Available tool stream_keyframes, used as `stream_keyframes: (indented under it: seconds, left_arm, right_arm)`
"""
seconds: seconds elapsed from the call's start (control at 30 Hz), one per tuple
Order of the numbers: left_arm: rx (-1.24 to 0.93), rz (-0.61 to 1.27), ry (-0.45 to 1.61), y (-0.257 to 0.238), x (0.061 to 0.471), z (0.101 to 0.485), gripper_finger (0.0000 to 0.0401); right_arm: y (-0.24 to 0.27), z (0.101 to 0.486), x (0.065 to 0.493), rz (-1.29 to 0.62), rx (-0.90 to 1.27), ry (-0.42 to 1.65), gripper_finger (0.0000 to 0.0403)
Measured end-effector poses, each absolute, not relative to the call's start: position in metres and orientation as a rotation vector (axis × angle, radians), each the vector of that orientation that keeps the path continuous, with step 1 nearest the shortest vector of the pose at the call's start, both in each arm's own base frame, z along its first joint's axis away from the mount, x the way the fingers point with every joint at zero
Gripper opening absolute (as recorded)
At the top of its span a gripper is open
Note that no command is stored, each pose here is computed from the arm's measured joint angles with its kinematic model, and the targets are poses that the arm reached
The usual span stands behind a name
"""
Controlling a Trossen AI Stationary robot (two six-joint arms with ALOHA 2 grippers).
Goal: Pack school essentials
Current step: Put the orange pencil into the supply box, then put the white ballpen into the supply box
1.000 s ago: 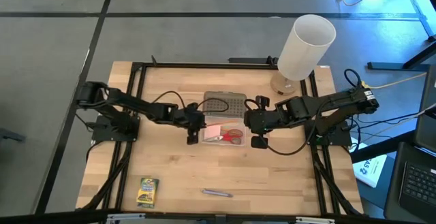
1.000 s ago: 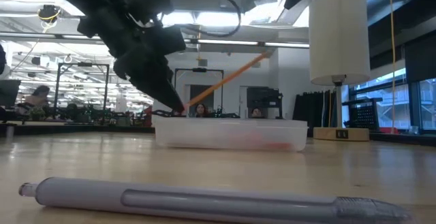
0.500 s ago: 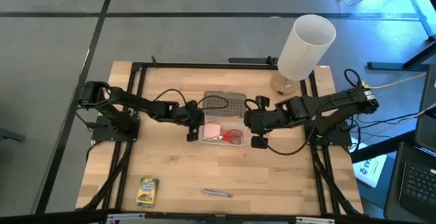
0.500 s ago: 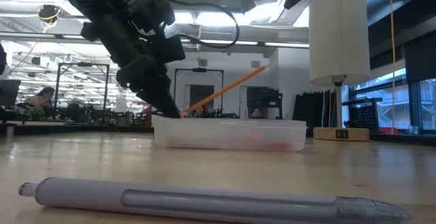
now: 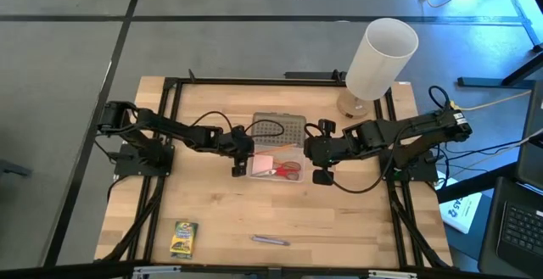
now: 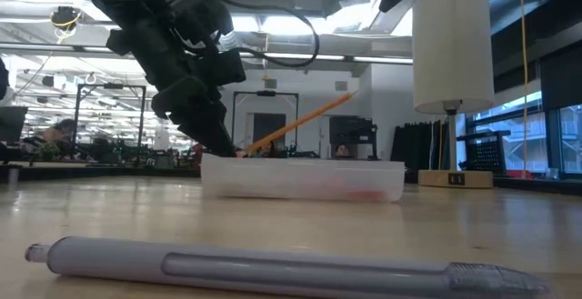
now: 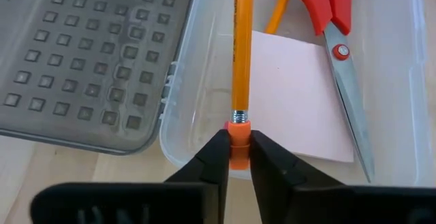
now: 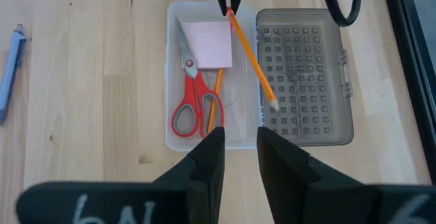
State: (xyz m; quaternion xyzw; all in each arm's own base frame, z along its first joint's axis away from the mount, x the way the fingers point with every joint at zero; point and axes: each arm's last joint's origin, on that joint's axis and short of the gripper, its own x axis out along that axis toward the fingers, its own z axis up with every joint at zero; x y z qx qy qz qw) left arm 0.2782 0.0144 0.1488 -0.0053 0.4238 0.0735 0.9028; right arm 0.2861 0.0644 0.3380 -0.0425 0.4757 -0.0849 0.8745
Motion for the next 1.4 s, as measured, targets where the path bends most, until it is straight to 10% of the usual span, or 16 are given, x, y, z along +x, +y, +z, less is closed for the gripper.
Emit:
stream_keyframes:
  seconds: [1.4]
  left_arm:
    - [-0.023,0.1,0.956,-0.002,0.298,0.194,0.0119]
  right_arm:
    - [0.086,0.348,0.272,-0.11,-0.124,0.95,0.009]
